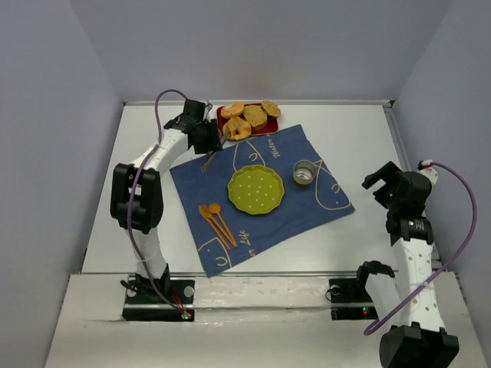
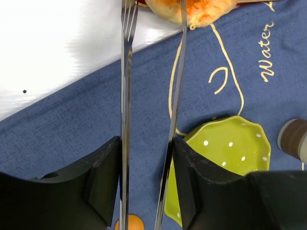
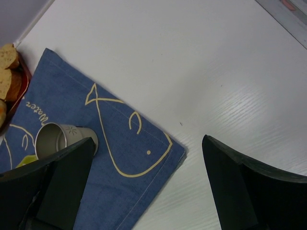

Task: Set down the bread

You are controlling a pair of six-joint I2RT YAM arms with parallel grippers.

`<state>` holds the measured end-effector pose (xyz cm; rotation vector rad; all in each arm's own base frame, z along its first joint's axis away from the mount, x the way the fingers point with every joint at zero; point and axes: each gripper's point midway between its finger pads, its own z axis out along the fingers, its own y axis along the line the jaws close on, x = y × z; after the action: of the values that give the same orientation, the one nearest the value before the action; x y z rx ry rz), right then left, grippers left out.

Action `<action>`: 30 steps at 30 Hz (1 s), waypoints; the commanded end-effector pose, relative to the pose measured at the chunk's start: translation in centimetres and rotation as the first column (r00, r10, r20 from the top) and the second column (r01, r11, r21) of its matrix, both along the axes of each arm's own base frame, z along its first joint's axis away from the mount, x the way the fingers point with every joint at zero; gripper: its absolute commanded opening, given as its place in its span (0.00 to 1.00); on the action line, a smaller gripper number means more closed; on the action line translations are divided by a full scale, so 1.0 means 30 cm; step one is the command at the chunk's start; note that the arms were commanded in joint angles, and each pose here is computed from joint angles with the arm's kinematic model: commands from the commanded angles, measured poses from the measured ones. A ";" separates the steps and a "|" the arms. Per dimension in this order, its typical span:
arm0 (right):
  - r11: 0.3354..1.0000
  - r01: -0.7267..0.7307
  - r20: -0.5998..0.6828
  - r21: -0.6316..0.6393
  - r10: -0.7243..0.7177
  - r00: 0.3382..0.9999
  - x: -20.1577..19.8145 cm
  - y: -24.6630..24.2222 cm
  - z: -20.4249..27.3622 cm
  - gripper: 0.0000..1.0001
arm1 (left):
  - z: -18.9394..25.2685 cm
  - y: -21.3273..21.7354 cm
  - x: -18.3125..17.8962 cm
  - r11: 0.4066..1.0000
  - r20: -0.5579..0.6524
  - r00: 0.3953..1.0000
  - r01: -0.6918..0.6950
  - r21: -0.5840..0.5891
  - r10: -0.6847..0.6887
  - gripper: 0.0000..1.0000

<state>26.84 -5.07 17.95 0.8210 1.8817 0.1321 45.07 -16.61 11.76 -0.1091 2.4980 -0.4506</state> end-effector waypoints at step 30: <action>0.999 0.011 0.054 -0.032 -0.009 0.998 0.006 -0.014 0.044 1.00 | 0.058 -0.064 0.090 0.998 0.037 0.998 0.059 -0.026 -0.058 0.44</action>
<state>26.73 -5.05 18.27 0.8136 1.8696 0.1328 47.17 -17.56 10.17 -0.0790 2.5346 -0.4512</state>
